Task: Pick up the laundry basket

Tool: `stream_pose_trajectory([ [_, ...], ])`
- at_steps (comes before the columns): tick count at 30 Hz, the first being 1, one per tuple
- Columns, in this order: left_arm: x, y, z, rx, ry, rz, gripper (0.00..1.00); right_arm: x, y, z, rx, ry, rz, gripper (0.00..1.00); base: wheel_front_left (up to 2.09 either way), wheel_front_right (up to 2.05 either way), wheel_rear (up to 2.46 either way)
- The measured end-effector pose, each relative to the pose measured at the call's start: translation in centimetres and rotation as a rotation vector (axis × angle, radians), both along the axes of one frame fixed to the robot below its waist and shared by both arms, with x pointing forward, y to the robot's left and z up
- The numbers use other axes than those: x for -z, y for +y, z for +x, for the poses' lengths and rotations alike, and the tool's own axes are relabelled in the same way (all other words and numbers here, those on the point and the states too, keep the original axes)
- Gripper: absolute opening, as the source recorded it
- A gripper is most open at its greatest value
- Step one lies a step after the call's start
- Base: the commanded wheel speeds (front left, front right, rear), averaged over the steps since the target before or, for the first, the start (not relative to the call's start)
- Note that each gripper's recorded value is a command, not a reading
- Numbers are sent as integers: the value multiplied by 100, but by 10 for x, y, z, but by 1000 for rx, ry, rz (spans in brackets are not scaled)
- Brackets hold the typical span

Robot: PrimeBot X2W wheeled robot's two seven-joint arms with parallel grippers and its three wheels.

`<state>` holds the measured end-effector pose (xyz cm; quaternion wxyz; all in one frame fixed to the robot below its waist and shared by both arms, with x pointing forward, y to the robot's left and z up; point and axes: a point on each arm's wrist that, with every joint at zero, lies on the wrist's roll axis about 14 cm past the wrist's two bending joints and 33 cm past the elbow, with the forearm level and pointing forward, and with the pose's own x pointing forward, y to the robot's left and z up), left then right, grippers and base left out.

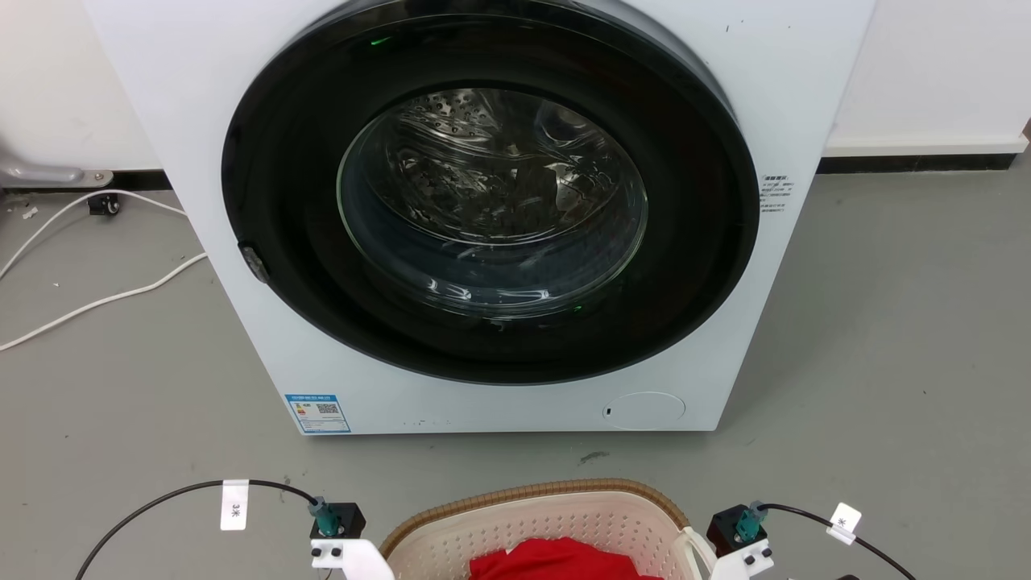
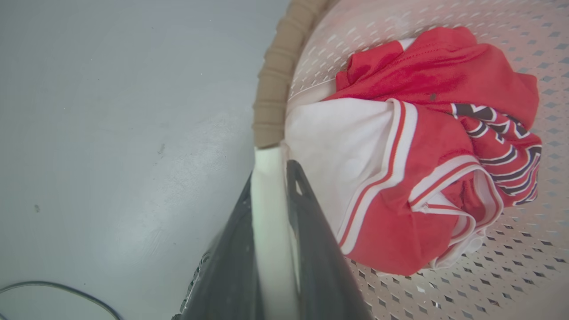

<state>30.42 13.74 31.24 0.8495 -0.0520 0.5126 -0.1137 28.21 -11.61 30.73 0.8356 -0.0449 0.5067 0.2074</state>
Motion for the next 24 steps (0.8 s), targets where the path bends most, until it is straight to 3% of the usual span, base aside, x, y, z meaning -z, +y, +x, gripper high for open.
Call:
stream_pose_trajectory([
  [24, 1, 0, -2, 1, 4, -1, 0, 0, 0, 0, 5, -1, 2, 0, 0, 0, 0],
])
